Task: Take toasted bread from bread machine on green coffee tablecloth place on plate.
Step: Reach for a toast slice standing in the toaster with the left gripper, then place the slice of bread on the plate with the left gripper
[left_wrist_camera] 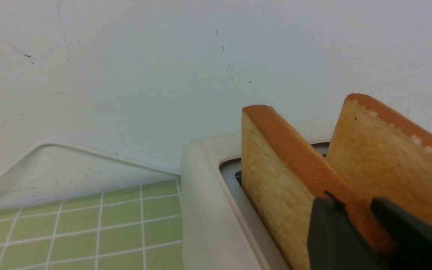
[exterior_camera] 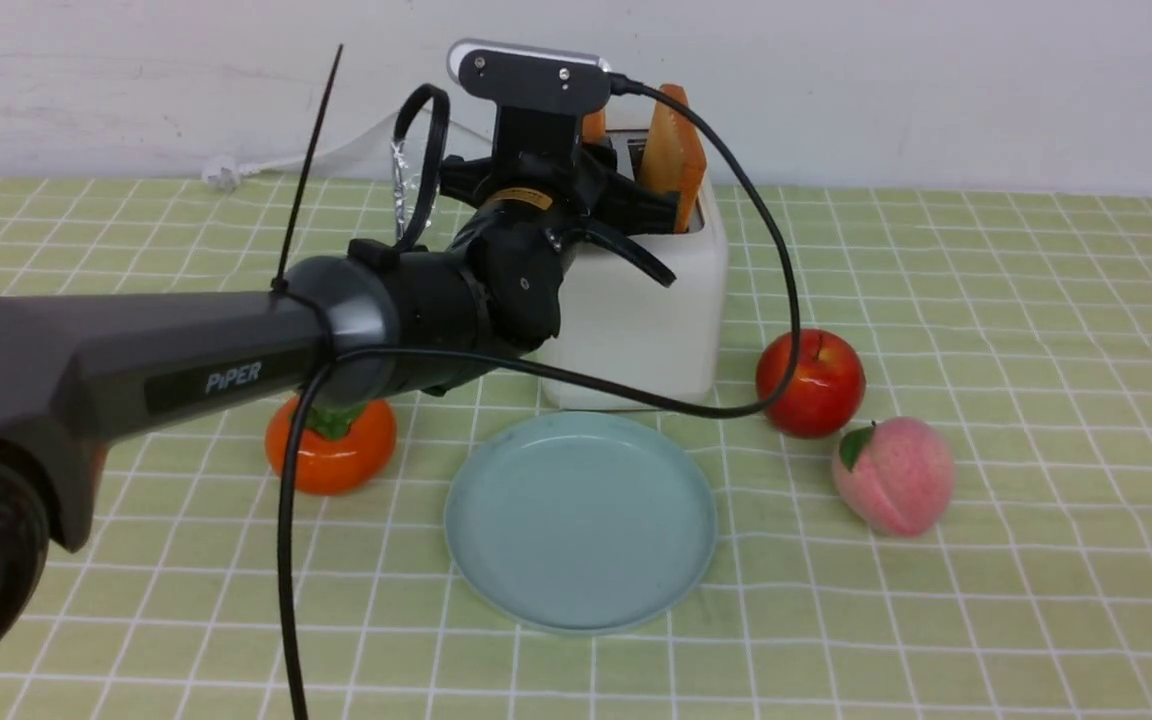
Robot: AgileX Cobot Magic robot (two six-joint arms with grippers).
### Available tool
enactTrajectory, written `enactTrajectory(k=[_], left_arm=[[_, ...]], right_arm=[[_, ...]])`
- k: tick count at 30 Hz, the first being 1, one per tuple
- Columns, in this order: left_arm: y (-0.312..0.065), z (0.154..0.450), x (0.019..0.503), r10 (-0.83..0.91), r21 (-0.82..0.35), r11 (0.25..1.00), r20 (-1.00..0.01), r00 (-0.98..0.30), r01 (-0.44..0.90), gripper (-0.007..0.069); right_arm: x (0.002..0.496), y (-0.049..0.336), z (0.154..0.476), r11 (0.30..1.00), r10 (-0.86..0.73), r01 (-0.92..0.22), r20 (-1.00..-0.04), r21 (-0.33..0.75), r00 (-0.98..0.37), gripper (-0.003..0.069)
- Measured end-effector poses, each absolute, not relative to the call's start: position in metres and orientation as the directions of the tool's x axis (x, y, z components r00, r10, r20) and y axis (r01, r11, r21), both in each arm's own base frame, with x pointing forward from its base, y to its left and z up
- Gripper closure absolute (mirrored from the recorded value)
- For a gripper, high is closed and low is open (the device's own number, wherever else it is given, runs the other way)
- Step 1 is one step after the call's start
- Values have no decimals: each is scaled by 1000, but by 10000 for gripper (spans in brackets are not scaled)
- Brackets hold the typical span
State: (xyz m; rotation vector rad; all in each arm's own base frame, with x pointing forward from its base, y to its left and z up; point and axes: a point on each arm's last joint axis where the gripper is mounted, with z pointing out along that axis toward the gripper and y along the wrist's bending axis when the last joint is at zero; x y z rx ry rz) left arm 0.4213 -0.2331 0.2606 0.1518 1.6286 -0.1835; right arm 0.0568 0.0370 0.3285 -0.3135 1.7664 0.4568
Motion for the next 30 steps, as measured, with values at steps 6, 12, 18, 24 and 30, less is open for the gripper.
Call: enactTrajectory(k=[6, 12, 18, 24, 30], left_arm=[[-232, 273, 417, -31, -43, 975, -998, -59, 219, 527], [-221, 324, 402, -89, -80, 972, -995, 33, 222, 527], [-208, 370, 382, -144, -114, 964, -983, 110, 238, 527], [-203, 414, 344, -171, -157, 899, -985, -4, 409, 527], [-210, 432, 291, -39, -198, 698, -970, -240, 688, 527]], right_arm=[[57, 37, 329, 886, 33, -442, -971, 138, -236, 564], [58, 36, 331, 889, 42, -436, -975, 136, -220, 564], [58, 36, 331, 890, 34, -438, -976, 127, -214, 562], [58, 36, 331, 890, 20, -441, -978, 112, -207, 569], [58, 36, 331, 889, 23, -443, -978, 116, -210, 646]])
